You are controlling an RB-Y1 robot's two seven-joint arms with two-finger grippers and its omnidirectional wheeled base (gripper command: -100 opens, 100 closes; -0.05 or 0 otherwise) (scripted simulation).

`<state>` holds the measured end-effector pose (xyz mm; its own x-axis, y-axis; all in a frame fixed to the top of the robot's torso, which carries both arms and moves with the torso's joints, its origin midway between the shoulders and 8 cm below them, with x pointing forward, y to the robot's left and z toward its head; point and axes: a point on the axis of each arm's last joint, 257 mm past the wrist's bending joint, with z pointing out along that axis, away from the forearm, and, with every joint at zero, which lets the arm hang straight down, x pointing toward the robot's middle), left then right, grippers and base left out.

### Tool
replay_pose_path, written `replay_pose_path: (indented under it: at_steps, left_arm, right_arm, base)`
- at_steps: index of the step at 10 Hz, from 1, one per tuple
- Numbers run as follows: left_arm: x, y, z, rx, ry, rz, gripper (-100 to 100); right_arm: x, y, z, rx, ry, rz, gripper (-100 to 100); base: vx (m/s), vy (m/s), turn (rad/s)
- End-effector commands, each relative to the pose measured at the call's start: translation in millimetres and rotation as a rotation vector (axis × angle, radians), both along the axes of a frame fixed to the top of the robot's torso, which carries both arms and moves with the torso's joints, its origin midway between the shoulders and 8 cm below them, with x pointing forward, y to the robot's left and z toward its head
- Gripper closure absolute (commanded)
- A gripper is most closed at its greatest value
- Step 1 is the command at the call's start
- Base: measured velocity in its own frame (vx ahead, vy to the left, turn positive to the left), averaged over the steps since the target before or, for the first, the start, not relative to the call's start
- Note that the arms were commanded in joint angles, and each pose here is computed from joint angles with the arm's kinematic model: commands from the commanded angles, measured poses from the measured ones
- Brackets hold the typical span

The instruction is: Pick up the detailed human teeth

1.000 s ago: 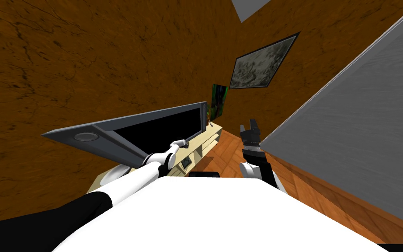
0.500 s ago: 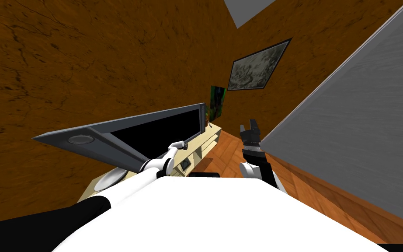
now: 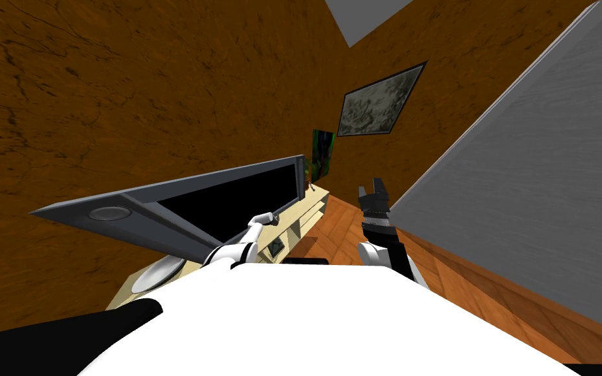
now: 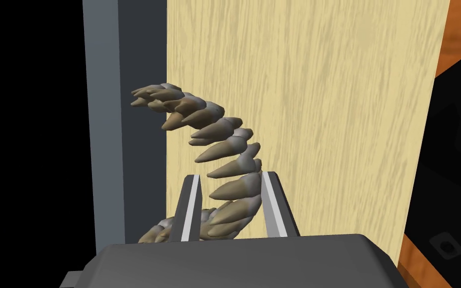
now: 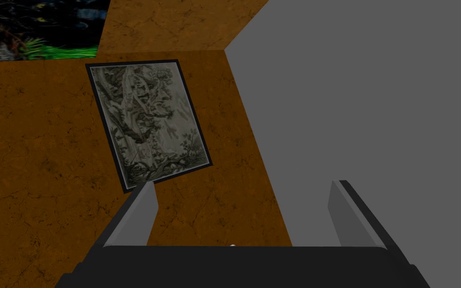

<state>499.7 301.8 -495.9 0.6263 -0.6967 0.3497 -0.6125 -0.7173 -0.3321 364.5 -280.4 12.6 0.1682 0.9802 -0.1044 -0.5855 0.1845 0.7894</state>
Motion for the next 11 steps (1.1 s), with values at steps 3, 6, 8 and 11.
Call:
replay_pose_path:
  at_steps: [3,6,8,11]
  left_arm:
    - [-19,10.9,-6,-0.006,0.014,0.017,100]
    - [-33,16.0,-9,-0.016,0.033,0.027,100]
    - [-29,21.7,0,-0.006,0.002,0.03,100]
    - [-48,32.0,-2,-0.007,0.014,0.045,100]
  right_arm:
    - [0,0,0,0.0,0.0,0.0,0]
    - [0,0,0,0.0,0.0,0.0,0]
    - [0,0,0,0.0,0.0,0.0,0]
    - [0,0,0,0.0,0.0,0.0,0]
  base:
    - [0.03,-0.01,-0.047]
    - [0.007,-0.008,-0.028]
    - [0.028,-0.014,-0.015]
    - [0.024,-0.005,-0.047]
